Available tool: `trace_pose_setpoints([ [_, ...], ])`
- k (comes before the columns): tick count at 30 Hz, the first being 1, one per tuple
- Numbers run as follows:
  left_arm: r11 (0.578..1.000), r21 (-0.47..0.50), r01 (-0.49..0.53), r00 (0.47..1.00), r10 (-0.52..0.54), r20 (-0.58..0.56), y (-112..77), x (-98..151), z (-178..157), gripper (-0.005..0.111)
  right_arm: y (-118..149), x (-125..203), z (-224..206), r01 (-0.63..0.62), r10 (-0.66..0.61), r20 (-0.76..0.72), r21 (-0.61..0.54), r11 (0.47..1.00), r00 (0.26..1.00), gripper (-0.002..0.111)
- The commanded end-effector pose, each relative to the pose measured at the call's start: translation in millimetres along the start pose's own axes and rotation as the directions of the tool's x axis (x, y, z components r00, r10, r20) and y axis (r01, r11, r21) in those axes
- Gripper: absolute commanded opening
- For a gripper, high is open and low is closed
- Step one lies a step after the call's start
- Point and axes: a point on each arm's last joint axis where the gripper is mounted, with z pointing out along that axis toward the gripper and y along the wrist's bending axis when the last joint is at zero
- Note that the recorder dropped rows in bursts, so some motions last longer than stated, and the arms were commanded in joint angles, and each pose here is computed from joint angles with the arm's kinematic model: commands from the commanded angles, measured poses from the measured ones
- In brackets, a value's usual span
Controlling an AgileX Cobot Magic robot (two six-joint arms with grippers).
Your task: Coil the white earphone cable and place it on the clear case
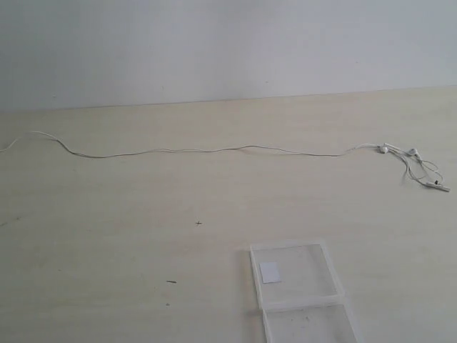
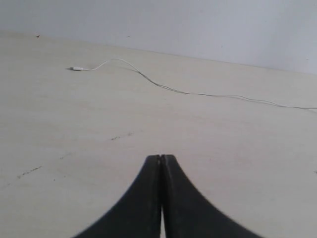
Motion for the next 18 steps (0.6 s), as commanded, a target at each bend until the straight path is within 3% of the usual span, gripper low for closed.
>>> trace_pose_setpoints([
  [1, 1.0, -0.001, -0.005, 1.0, 0.005, 0.01, 0.1, -0.6, -0.4, 0.0, 5.5, -30.1, -7.3, -0.037, 0.048, 0.265, -0.048, 0.998, 0.963, 0.0],
  [3, 1.0, -0.001, -0.005, 1.0, 0.005, 0.01, 0.1, -0.6, -0.4, 0.0, 9.3, -42.9, -9.8, 0.035, -0.024, 0.282, -0.035, 0.999, 0.959, 0.0],
  [6, 1.0, -0.001, -0.005, 1.0, 0.005, 0.01, 0.1, -0.6, -0.4, 0.0, 16.7, -65.5, 11.3, 0.131, -0.129, 0.12, -0.016, 0.991, 0.984, 0.0],
  [11, 1.0, -0.001, -0.005, 1.0, 0.005, 0.01, 0.1, -0.6, -0.4, 0.0, 24.8, -104.1, 80.3, 0.293, -0.296, -0.122, -0.039, 0.955, 0.947, 0.0],
  [13, 1.0, -0.001, -0.005, 1.0, 0.005, 0.01, 0.1, -0.6, -0.4, 0.0, 28.3, -108.9, 113.7, 0.239, -0.253, -0.268, -0.085, 0.967, 0.93, 0.0],
  [14, 1.0, -0.001, -0.005, 1.0, 0.005, 0.01, 0.1, -0.6, -0.4, 0.0, 30.9, -105.6, 152.8, 0.137, -0.173, -0.381, -0.119, 0.983, 0.908, 0.0],
  [18, 1.0, -0.001, -0.005, 1.0, 0.005, 0.01, 0.1, -0.6, -0.4, 0.0, 27.1, -75.9, 220.5, -0.028, -0.045, -0.542, -0.126, 0.992, 0.839, 0.0],
])
